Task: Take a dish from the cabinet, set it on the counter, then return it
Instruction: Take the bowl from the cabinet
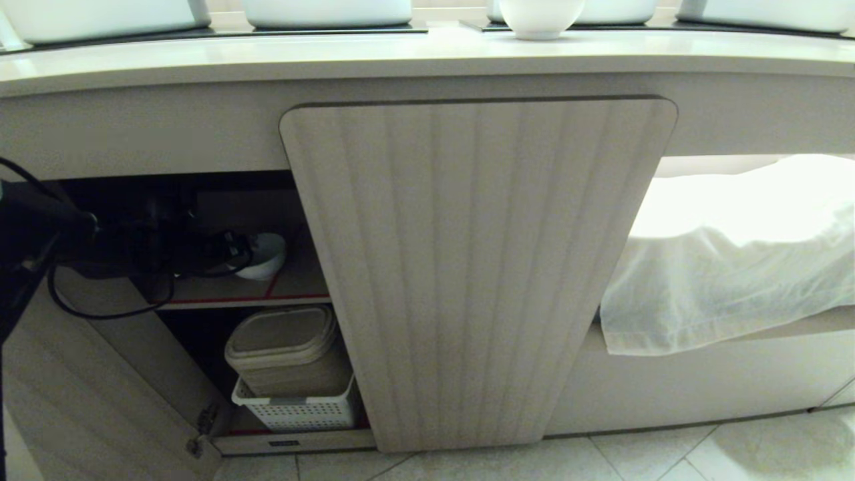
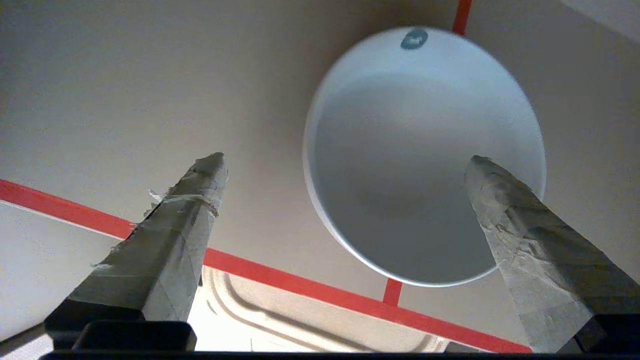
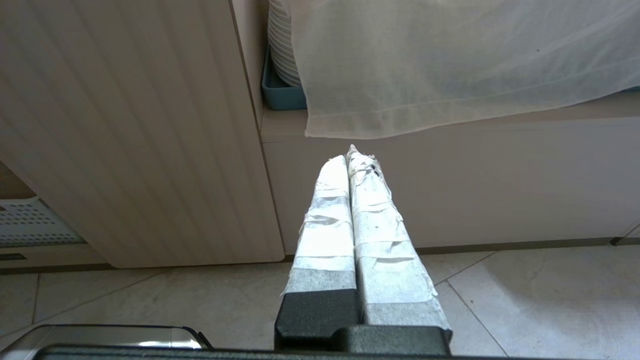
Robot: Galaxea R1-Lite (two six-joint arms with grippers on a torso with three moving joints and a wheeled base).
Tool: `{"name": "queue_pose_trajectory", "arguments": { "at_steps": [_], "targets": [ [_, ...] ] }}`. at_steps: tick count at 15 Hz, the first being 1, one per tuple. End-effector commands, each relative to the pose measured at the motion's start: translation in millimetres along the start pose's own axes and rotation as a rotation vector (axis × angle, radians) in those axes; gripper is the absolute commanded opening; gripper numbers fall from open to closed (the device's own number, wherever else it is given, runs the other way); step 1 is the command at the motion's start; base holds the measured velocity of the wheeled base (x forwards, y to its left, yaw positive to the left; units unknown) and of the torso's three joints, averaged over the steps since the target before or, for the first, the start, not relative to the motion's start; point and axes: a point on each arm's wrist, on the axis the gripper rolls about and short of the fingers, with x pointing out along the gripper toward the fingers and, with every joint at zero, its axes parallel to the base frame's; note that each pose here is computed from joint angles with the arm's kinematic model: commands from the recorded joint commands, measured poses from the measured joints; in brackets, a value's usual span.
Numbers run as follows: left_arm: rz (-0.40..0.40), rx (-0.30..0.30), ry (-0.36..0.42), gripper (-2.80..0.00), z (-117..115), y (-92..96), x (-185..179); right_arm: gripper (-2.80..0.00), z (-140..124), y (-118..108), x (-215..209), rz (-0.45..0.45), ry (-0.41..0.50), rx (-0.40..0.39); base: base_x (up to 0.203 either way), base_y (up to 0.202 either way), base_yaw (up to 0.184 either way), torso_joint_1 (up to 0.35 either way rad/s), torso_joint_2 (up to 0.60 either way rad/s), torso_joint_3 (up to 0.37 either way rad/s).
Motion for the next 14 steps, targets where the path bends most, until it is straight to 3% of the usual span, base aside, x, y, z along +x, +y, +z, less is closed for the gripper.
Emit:
{"name": "queue_pose_trajectory", "arguments": {
  "at_steps": [1,14],
  "targets": [
    [0.003,-0.001,0.004,0.00,-2,0.4,2,-2.80,0,0,0,0.001,0.000,0.000,0.000,0.000,0.000,0.000,0.00,0.000],
    [0.029,0.015,0.020,0.00,-8,10.9,10,-2.80,0,0,0,0.001,0.000,0.000,0.000,0.000,0.000,0.000,0.00,0.000]
  ]
}}
